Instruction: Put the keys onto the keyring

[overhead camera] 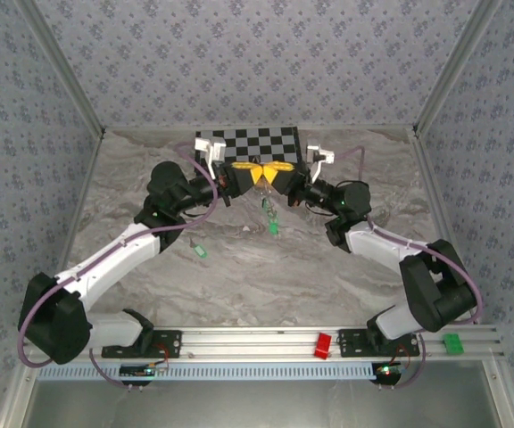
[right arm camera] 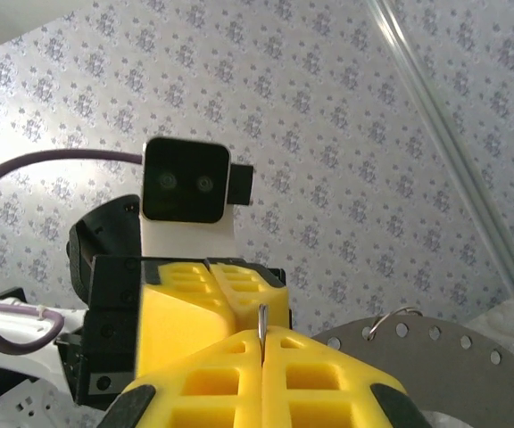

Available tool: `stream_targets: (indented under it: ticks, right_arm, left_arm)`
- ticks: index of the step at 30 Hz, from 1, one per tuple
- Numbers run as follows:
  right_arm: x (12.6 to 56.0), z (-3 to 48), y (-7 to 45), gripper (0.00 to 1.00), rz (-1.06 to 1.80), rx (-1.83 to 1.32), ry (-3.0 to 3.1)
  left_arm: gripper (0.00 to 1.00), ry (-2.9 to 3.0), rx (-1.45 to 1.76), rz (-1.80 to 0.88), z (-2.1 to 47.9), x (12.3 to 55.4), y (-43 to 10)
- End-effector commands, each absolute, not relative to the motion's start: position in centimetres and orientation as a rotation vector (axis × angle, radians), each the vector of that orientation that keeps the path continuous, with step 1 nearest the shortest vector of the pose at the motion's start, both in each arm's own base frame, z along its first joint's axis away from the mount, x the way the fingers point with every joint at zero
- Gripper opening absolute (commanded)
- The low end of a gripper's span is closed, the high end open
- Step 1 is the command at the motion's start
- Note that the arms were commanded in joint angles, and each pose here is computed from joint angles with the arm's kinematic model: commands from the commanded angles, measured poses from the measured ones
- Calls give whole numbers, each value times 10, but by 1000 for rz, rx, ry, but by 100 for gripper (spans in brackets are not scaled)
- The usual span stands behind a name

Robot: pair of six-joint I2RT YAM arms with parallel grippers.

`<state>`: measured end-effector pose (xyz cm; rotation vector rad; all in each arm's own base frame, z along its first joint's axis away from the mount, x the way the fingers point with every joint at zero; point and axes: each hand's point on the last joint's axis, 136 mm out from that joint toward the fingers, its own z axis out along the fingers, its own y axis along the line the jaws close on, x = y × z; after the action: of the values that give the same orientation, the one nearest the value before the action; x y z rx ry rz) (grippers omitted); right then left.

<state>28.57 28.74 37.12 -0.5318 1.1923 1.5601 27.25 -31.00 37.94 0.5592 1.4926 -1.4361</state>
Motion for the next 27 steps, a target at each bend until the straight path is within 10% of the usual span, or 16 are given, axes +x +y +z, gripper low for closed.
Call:
stream_targets:
  ticks: [1, 24, 27]
  right_arm:
    - [277, 380, 293, 0, 1582, -581, 1152]
    - [277, 381, 290, 0, 1581, -564, 1154]
    - [280, 383, 286, 0, 1574, -548, 1152]
  left_arm:
    - [8, 1429, 595, -1466, 390, 263, -312]
    - [0, 1439, 588, -1417, 388, 262, -306]
    - [28, 1451, 579, -1397, 389, 263, -302]
